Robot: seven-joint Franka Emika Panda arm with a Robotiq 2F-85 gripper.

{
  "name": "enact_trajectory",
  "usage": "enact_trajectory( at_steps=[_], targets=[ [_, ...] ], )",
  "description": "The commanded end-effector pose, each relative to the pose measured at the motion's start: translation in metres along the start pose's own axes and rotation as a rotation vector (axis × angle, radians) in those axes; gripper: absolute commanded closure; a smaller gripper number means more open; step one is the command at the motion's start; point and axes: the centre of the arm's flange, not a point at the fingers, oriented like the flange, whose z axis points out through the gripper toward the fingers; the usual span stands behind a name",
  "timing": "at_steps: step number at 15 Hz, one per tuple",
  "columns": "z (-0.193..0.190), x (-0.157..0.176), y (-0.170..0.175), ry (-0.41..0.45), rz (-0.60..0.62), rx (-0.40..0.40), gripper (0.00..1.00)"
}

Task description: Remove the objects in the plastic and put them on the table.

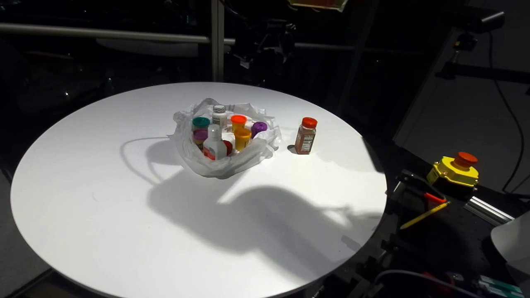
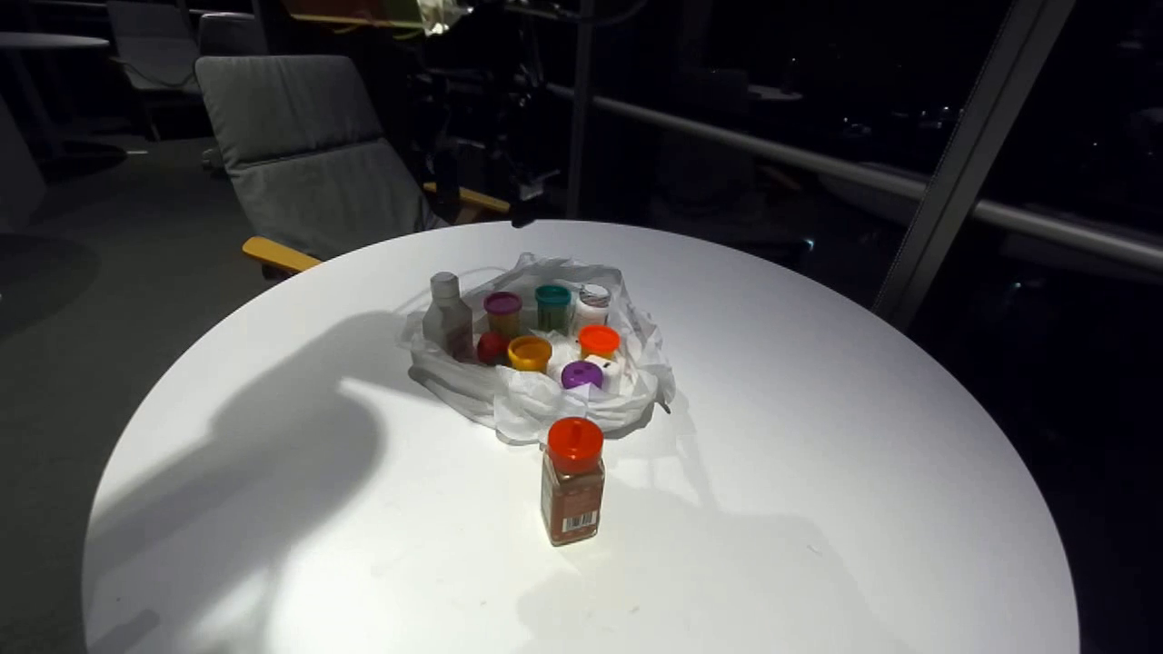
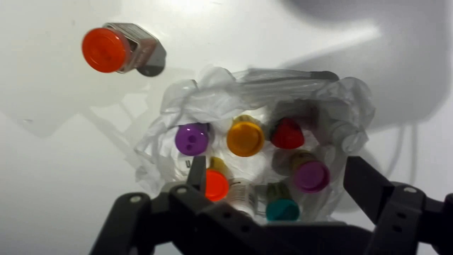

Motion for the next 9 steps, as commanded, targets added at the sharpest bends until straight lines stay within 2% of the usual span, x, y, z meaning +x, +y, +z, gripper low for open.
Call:
enact_trajectory(
  at_steps=[1,5,9],
  targets=[
    [0.017,0.035,-0.043,-0.020,-0.144,0.064,0.00],
    [0.060,0.041,-0.069,-0.094,-0.262,0.123,0.00],
    [0.095,0.042,-0.075,-0.155,-0.331,0.143,0.00]
  ],
)
